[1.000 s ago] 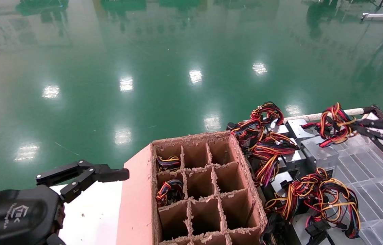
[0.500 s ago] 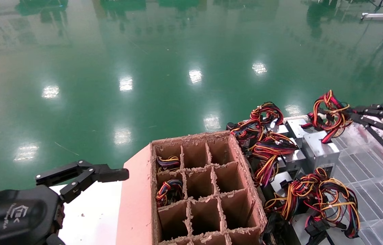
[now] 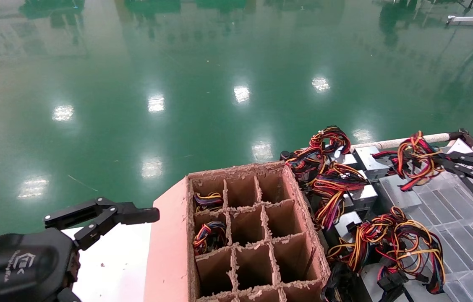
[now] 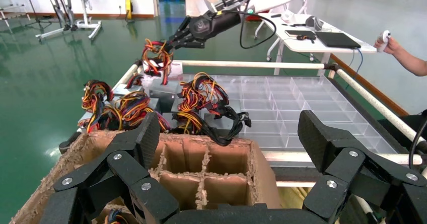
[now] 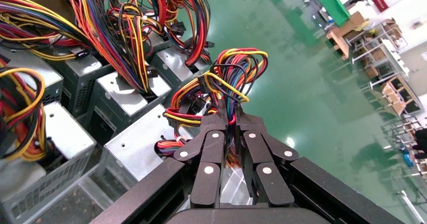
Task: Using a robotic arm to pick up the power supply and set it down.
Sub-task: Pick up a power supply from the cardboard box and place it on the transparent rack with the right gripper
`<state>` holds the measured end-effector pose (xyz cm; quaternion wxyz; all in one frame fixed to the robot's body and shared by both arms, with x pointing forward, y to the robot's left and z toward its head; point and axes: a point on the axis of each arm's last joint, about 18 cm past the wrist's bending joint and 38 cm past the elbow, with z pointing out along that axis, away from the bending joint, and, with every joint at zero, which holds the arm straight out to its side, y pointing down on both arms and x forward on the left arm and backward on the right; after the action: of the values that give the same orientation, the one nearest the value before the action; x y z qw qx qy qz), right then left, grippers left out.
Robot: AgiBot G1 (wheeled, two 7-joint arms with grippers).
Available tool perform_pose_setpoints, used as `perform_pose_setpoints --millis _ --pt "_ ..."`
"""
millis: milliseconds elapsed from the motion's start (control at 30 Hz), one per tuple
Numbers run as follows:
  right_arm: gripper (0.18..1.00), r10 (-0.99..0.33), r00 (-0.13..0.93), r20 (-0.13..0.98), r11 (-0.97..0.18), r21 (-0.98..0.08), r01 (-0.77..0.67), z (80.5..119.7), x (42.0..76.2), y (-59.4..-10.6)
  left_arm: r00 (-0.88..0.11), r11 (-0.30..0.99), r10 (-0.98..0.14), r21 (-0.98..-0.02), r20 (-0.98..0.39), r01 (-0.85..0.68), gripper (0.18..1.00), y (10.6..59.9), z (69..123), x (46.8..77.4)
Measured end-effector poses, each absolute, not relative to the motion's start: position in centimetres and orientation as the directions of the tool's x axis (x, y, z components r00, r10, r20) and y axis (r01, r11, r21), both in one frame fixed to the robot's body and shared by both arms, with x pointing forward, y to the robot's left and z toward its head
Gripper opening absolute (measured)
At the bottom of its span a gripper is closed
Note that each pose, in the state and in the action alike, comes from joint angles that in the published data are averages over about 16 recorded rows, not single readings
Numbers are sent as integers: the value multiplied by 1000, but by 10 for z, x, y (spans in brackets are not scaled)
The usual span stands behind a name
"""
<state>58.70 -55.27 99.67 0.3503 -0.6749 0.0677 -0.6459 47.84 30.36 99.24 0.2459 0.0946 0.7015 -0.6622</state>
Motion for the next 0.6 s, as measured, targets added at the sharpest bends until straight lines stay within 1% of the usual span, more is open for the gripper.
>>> perform_pose_setpoints --millis 367,600 --pt "198 -583 167 795 -726 -602 333 977 577 -565 -861 105 -193 -883 -470 458 1001 304 992 478" --pt "225 -589 168 791 -722 -608 330 976 577 -566 -861 105 -193 -883 -470 458 1001 304 992 478"
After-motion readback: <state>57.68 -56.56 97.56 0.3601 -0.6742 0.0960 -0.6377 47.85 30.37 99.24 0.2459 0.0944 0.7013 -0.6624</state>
